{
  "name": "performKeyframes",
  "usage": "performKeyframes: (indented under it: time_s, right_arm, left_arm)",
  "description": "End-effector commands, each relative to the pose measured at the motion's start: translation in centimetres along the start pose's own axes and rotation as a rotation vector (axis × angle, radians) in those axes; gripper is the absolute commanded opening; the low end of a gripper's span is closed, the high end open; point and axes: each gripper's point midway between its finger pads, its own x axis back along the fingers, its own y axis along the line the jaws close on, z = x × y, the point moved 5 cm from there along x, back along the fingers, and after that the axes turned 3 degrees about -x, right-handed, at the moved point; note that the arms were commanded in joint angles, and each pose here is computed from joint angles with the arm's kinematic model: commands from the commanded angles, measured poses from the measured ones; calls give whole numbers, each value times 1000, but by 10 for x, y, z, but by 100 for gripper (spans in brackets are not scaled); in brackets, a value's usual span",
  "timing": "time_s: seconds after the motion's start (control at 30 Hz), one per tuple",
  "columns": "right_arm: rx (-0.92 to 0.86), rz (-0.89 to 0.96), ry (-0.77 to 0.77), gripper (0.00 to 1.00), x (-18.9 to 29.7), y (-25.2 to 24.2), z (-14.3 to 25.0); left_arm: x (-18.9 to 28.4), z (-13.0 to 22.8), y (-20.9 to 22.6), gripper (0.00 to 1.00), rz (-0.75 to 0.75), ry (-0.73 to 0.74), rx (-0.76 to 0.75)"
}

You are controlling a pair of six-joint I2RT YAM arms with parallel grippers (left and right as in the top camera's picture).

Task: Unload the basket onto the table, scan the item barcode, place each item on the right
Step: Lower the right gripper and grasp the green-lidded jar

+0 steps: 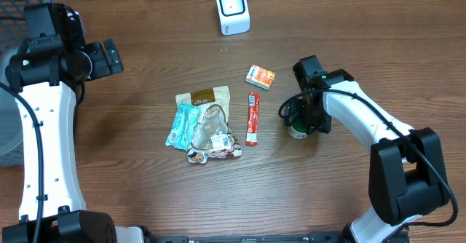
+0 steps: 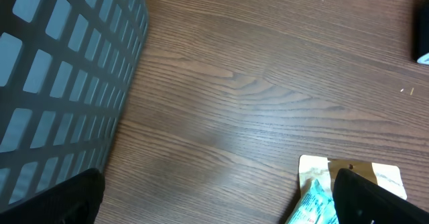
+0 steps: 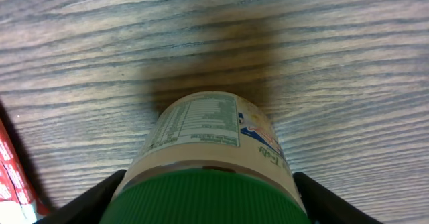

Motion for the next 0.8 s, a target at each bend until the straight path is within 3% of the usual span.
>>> performKeyframes:
  time_s: [0.0,0.47,0.77]
  right_arm:
    - [25,-5,-13,77,-2,0,-1]
    - [46,-9,-26,78,-16,-2,2]
    - [82,-17,-44,72,-17,-1,0]
  left_arm:
    - [0,-3,-2,100,9,-4,12]
    - [0,-3,-2,100,9,-4,12]
    - [0,-3,-2,100,9,-4,12]
